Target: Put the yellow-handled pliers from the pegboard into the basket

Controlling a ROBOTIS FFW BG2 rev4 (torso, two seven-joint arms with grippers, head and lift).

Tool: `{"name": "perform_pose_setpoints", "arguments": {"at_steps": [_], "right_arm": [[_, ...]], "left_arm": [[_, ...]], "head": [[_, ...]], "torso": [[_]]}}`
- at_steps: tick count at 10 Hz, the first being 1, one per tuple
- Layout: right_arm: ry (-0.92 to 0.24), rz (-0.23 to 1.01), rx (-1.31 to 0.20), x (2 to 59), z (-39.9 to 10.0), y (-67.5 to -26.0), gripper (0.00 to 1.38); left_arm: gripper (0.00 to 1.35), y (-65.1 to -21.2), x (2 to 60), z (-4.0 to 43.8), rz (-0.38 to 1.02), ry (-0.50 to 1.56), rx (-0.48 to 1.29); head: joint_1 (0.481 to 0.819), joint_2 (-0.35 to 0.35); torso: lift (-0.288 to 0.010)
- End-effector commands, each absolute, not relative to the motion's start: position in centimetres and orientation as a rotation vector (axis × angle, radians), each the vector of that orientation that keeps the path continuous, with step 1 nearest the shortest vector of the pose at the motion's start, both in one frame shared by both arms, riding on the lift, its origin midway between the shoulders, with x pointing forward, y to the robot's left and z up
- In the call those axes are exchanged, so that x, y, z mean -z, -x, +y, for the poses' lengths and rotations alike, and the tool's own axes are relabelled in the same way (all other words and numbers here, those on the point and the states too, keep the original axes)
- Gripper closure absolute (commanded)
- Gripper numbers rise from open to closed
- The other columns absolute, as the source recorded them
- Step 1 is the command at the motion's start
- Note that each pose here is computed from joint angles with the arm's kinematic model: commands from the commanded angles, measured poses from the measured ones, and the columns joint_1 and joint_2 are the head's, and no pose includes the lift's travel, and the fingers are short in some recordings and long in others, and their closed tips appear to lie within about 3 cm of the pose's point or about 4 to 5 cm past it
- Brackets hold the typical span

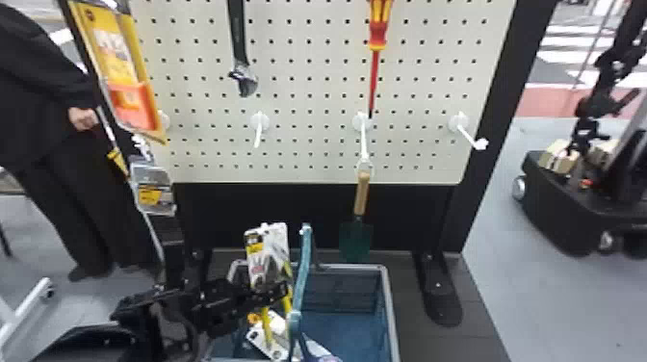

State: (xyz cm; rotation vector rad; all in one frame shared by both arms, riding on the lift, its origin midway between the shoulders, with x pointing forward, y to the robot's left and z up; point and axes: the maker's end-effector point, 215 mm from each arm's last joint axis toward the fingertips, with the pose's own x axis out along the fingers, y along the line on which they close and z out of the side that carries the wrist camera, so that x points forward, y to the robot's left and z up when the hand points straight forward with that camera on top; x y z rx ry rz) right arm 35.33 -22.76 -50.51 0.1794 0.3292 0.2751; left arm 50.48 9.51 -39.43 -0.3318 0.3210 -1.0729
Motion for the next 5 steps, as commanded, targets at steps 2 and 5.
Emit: {"name": "perform_pose_setpoints", "arguments": {"at_steps": [2, 5], "right_arm": [[-0.181, 0.327, -0.275, 50.44, -22.67, -35.43, 0.53], [-0.182, 0.326, -0.275, 50.43, -22.68, -35.44, 0.53]], "left_arm": [[1.20, -49.88, 41.22, 9.18, 0.365, 0.342, 1.080], [1.04, -49.96, 41.07, 8.80, 0.374, 0.324, 1.095]], "head": [[0.549, 0.000], [0.549, 0.000]], "torso": [[-0.100], [-0.100]]}}
